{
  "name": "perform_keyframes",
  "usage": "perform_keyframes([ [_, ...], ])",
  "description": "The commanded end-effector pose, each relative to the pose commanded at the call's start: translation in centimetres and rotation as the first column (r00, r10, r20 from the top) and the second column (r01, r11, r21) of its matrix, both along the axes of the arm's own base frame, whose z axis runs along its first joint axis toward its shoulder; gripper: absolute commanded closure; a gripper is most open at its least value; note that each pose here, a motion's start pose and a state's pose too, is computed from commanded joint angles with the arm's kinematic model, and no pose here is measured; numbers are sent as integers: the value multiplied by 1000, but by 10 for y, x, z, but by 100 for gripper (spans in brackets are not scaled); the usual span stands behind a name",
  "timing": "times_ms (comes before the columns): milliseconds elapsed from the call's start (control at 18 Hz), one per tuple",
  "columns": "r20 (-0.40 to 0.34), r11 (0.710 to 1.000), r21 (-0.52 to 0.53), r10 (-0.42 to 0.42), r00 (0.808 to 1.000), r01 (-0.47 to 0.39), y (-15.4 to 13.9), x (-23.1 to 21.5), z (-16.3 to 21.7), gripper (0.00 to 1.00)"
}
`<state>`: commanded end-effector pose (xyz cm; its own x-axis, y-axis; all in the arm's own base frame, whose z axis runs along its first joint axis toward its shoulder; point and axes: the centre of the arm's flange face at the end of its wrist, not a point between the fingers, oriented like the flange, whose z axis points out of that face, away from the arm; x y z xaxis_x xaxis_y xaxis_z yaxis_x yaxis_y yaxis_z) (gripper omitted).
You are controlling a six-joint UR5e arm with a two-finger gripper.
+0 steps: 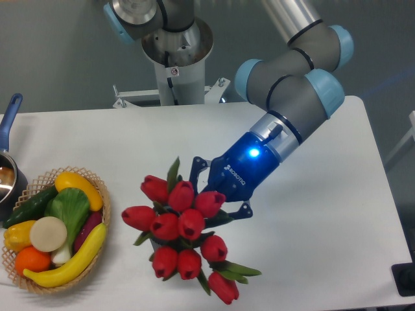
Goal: Insert the flowers into the vase
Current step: 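Swing the tulips upright, stems down, above the vase opening, then lower the tulip stems into the grey vase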
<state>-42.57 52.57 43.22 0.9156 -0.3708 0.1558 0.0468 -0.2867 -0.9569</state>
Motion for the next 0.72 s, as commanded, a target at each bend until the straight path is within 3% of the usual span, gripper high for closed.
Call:
perform_keyframes([
  [722,-2,999,-5,-41,999,41,9,20,-24,86],
])
